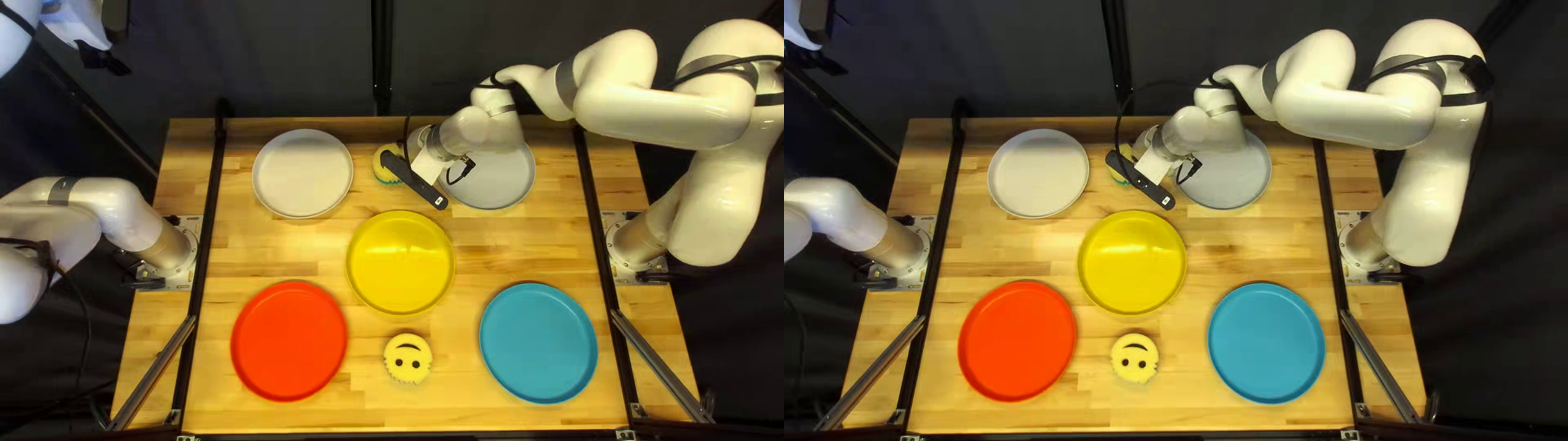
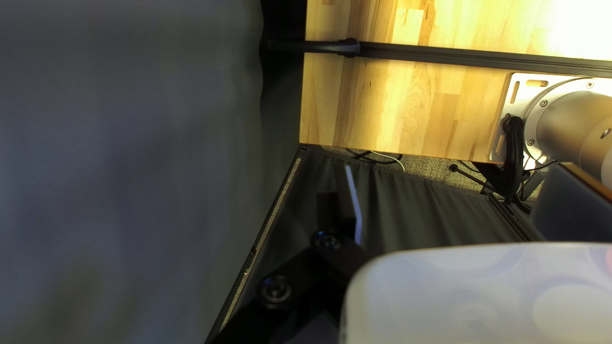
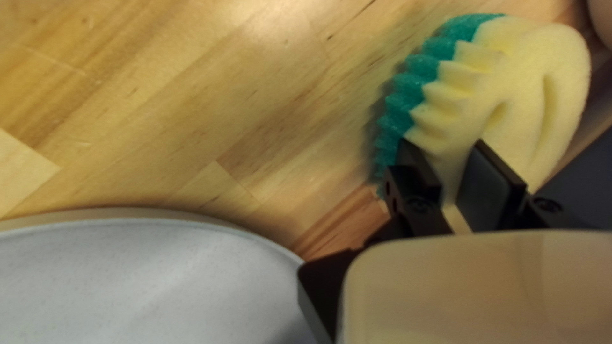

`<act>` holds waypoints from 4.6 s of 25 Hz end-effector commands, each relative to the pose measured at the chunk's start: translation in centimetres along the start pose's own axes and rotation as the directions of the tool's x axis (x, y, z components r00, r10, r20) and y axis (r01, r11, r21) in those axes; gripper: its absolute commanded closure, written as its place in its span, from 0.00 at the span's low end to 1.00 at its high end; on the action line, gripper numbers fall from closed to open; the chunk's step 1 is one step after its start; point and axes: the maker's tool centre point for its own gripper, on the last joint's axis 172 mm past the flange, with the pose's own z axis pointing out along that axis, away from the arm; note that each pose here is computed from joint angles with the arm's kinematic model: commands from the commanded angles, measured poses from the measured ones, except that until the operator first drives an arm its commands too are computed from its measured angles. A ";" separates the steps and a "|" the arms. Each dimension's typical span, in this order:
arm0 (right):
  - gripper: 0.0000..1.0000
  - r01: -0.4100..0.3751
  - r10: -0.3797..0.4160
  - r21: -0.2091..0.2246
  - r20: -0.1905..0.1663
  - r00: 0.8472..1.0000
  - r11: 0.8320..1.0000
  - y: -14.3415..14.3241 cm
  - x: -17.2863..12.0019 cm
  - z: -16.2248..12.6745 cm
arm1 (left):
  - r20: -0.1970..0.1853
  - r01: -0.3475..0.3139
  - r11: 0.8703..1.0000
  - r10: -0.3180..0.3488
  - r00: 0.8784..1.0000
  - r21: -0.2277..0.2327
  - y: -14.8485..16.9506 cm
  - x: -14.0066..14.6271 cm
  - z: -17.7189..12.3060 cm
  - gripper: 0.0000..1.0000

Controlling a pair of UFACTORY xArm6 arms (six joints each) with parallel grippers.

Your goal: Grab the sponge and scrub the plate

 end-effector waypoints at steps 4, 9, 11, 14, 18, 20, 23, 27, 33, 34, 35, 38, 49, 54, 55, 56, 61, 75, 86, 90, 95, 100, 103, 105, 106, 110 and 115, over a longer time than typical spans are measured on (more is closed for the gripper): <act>1.00 -0.030 0.029 0.061 0.022 0.999 0.998 -2.2 -2.7 -6.5 | 0.000 0.000 1.000 0.000 1.000 0.000 0.0 0.0 0.0 0.00; 1.00 -0.044 0.040 0.136 0.027 0.999 0.990 -5.7 -3.9 -9.7 | 0.000 0.000 1.000 0.000 1.000 0.000 0.0 0.0 0.0 0.00; 1.00 -0.042 0.038 0.160 0.029 0.999 0.986 -6.9 -4.0 -10.0 | 0.000 0.000 1.000 0.000 1.000 0.000 0.0 0.0 0.0 0.00; 1.00 -0.040 0.035 0.191 0.031 0.999 0.981 -9.1 -4.0 -9.8 | 0.000 0.000 1.000 0.000 1.000 0.000 0.0 0.0 0.0 0.00; 1.00 -0.043 0.036 0.203 0.035 0.999 0.978 -10.7 -4.0 -9.0 | 0.000 0.000 1.000 0.000 1.000 0.000 0.0 0.0 0.0 0.00; 1.00 -0.048 0.041 0.206 0.038 0.998 0.977 -11.6 -4.1 -8.6 | 0.000 0.000 1.000 0.000 1.000 0.000 0.0 0.0 0.0 0.00; 1.00 -0.058 0.050 0.206 0.042 0.998 0.977 -12.6 -4.5 -8.6 | 0.000 0.000 1.000 0.000 1.000 0.000 0.0 0.0 0.0 0.00; 1.00 -0.064 0.056 0.215 0.043 0.997 0.974 -13.7 -4.1 -8.6 | 0.000 0.000 1.000 0.000 1.000 0.000 0.0 0.0 0.0 0.00; 1.00 -0.068 0.058 0.239 0.049 0.997 0.969 -15.0 -4.4 -8.2 | 0.000 0.000 1.000 0.000 1.000 0.000 0.0 0.0 0.0 0.00; 1.00 -0.069 0.057 0.246 0.053 0.997 0.967 -15.2 -4.6 -7.9 | 0.000 0.000 1.000 0.000 1.000 0.000 0.0 0.0 0.0 0.00; 1.00 -0.070 0.057 0.251 0.056 0.997 0.965 -15.4 -4.9 -7.7 | 0.000 0.000 1.000 0.000 1.000 0.000 0.0 0.0 0.0 0.00; 1.00 -0.075 0.061 0.262 0.063 0.996 0.962 -15.5 -5.3 -7.0 | 0.000 0.000 1.000 0.000 1.000 0.000 0.0 0.0 0.0 0.00; 1.00 -0.091 0.072 0.287 0.077 0.994 0.954 -13.7 -7.5 -5.1 | 0.000 0.000 1.000 0.000 1.000 0.000 0.0 0.0 0.0 0.00; 1.00 -0.104 0.084 0.296 0.081 0.993 0.950 -12.6 -9.3 -4.2 | 0.000 0.000 1.000 0.000 1.000 0.000 0.0 0.0 0.0 0.00; 1.00 -0.108 0.087 0.297 0.082 0.993 0.949 -12.4 -9.6 -4.1 | 0.000 0.000 1.000 0.000 1.000 0.000 0.0 0.0 0.0 0.00; 1.00 -0.110 0.089 0.297 0.083 0.993 0.948 -12.3 -9.9 -4.0 | 0.000 0.000 1.000 0.000 1.000 0.000 0.0 0.0 0.0 0.00; 1.00 -0.127 0.105 0.296 0.089 0.990 0.947 -11.8 -11.3 -4.1 | 0.000 0.000 1.000 0.000 1.000 0.000 0.0 0.0 0.0 0.00; 1.00 -0.097 0.078 0.321 0.071 0.994 0.942 -13.8 -8.1 -7.0 | 0.000 0.000 1.000 0.000 1.000 0.000 0.0 0.0 0.0 0.00; 1.00 -0.058 0.046 0.364 0.042 0.998 0.930 -18.0 -5.5 -9.0 | 0.000 0.000 1.000 0.000 1.000 0.000 0.0 0.0 0.0 0.00; 1.00 -0.058 0.047 0.374 0.038 0.998 0.926 -19.0 -5.3 -9.2 | 0.000 0.000 1.000 0.000 1.000 0.000 0.0 0.0 0.0 0.00; 1.00 -0.061 0.053 0.383 0.033 0.998 0.922 -19.4 -5.7 -8.6 | 0.000 0.000 1.000 0.000 1.000 0.000 0.0 0.0 0.0 0.00; 1.00 -0.073 0.067 0.387 0.030 0.997 0.919 -18.8 -7.3 -7.5 | 0.000 0.000 1.000 0.000 1.000 0.000 0.0 0.0 0.0 0.00; 1.00 -0.081 0.075 0.389 0.031 0.997 0.918 -18.2 -8.3 -7.0 | 0.000 0.000 1.000 0.000 1.000 0.000 0.0 0.0 0.0 0.00; 1.00 -0.089 0.082 0.391 0.034 0.996 0.916 -17.6 -9.5 -6.6 | 0.000 0.000 1.000 0.000 1.000 0.000 0.0 0.0 0.0 0.00; 1.00 -0.091 0.084 0.391 0.035 0.996 0.916 -17.4 -9.7 -6.5 | 0.000 0.000 1.000 0.000 1.000 0.000 0.0 0.0 0.0 0.00; 1.00 -0.108 0.100 0.393 0.040 0.994 0.913 -16.4 -12.1 -6.2 | 0.000 0.000 1.000 0.000 1.000 0.000 0.0 0.0 0.0 0.00; 1.00 -0.120 0.114 0.394 0.040 0.993 0.911 -15.8 -13.3 -5.8 | 0.000 0.000 1.000 0.000 1.000 0.000 0.0 0.0 0.0 0.00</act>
